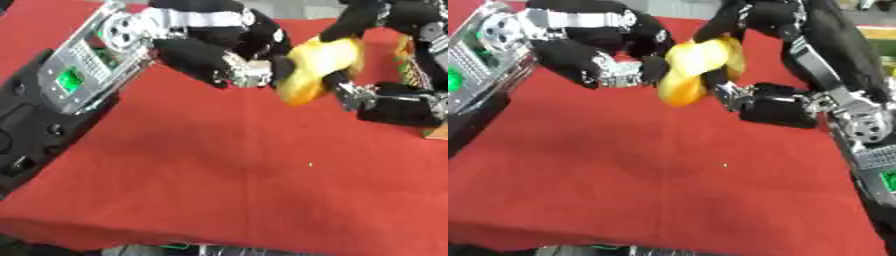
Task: Pick up the objects with one hand, pass them to the other hand, and then place them into the box on the other side of the table.
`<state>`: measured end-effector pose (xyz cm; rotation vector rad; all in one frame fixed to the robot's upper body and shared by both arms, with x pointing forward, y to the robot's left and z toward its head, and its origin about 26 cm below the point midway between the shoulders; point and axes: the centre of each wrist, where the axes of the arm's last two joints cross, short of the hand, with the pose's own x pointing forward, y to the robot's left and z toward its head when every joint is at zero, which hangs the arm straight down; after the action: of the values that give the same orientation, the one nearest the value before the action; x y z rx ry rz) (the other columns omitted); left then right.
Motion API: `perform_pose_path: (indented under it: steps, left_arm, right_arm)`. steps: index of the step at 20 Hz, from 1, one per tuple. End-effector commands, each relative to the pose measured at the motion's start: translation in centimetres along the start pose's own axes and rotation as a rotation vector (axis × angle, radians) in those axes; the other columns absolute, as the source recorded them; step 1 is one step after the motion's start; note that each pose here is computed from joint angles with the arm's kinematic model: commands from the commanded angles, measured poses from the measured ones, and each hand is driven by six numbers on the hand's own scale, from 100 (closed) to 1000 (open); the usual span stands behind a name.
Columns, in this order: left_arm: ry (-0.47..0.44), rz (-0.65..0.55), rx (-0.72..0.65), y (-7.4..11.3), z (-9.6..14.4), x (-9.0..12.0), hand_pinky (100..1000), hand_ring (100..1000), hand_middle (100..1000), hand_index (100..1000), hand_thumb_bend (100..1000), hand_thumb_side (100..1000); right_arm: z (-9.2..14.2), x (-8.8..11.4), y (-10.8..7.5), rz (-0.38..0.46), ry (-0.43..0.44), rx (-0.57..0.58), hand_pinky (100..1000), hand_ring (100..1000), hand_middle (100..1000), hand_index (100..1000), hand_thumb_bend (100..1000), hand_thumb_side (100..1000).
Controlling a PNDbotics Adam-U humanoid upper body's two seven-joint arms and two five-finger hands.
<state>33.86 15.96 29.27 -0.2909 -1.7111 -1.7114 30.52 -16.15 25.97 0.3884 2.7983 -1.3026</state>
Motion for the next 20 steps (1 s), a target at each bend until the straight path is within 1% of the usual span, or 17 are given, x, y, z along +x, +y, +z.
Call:
perform_pose_path:
  steps: [1, 2, 4, 6, 8, 10, 12, 13, 14, 15, 16, 17, 18, 19, 20]
  left_arm:
    - [0.027, -0.066, 0.082, 1.6, 1.9, -0.8, 704, 730, 679, 820, 347, 932]
    - [0.035, -0.069, 0.115, 2.0, 2.5, -1.3, 711, 741, 695, 829, 375, 950]
    - [0.049, -0.085, 0.178, 2.9, 4.0, -2.0, 724, 757, 720, 844, 403, 966]
    - [0.063, -0.090, 0.244, 3.6, 5.4, -2.8, 729, 765, 731, 852, 407, 963]
    - [0.086, -0.083, 0.333, 4.2, 7.2, -3.7, 730, 770, 739, 857, 391, 970]
    - [0.115, -0.064, 0.428, 4.4, 9.0, -4.8, 728, 773, 744, 858, 346, 972]
    - [0.147, -0.039, 0.515, 4.3, 10.7, -5.8, 724, 772, 741, 856, 256, 999]
    - [0.165, -0.023, 0.556, 4.0, 11.4, -6.4, 721, 770, 739, 855, 113, 1000]
    - [0.184, -0.007, 0.594, 3.7, 12.1, -6.9, 715, 767, 734, 851, 176, 1000]
    - [0.200, 0.007, 0.627, 3.4, 12.7, -7.4, 715, 767, 734, 851, 176, 1000]
    - [0.217, 0.027, 0.663, 2.9, 13.3, -7.9, 706, 761, 727, 845, 100, 1000]
    - [0.228, 0.048, 0.697, 2.4, 13.8, -8.3, 705, 760, 723, 845, 131, 1000]
    - [0.235, 0.071, 0.733, 1.7, 14.3, -8.7, 698, 755, 715, 839, 104, 1000]
    - [0.237, 0.092, 0.767, 1.1, 14.7, -8.9, 693, 751, 710, 836, 100, 1000]
    - [0.236, 0.112, 0.798, 0.4, 15.0, -9.1, 691, 748, 705, 834, 100, 1000]
  right_arm:
    - [-0.2, 0.0, -1.2, 0.032, -0.010, -0.029, 700, 398, 130, 487, 100, 100]
    - [-0.1, -0.1, -1.4, 0.039, -0.003, -0.034, 700, 399, 131, 487, 100, 100]
    - [0.1, -0.2, -1.8, 0.056, 0.011, -0.044, 700, 400, 133, 487, 100, 100]
    - [0.4, -0.5, -2.3, 0.078, 0.026, -0.055, 701, 402, 135, 487, 100, 100]
    - [0.8, -0.8, -3.0, 0.104, 0.055, -0.068, 701, 403, 137, 488, 100, 100]
    - [1.6, -1.2, -4.1, 0.132, 0.099, -0.082, 700, 403, 137, 488, 100, 100]
    - [2.6, -1.7, -5.4, 0.169, 0.158, -0.096, 699, 402, 138, 489, 100, 100]
    - [3.1, -1.9, -6.1, 0.189, 0.195, -0.106, 696, 400, 137, 488, 100, 100]
    - [3.8, -2.1, -6.8, 0.206, 0.239, -0.117, 691, 393, 132, 486, 100, 100]
    - [4.4, -2.3, -7.4, 0.219, 0.284, -0.131, 691, 393, 132, 486, 100, 100]
    - [5.4, -2.8, -8.0, 0.232, 0.347, -0.145, 684, 382, 125, 483, 100, 139]
    - [6.4, -3.3, -8.7, 0.246, 0.409, -0.161, 683, 381, 125, 483, 100, 100]
    - [7.6, -3.9, -9.4, 0.259, 0.479, -0.181, 682, 376, 121, 482, 100, 250]
    - [8.7, -4.6, -10.1, 0.272, 0.541, -0.200, 682, 373, 120, 482, 100, 358]
    - [9.9, -5.3, -10.8, 0.287, 0.604, -0.216, 682, 371, 122, 485, 100, 413]
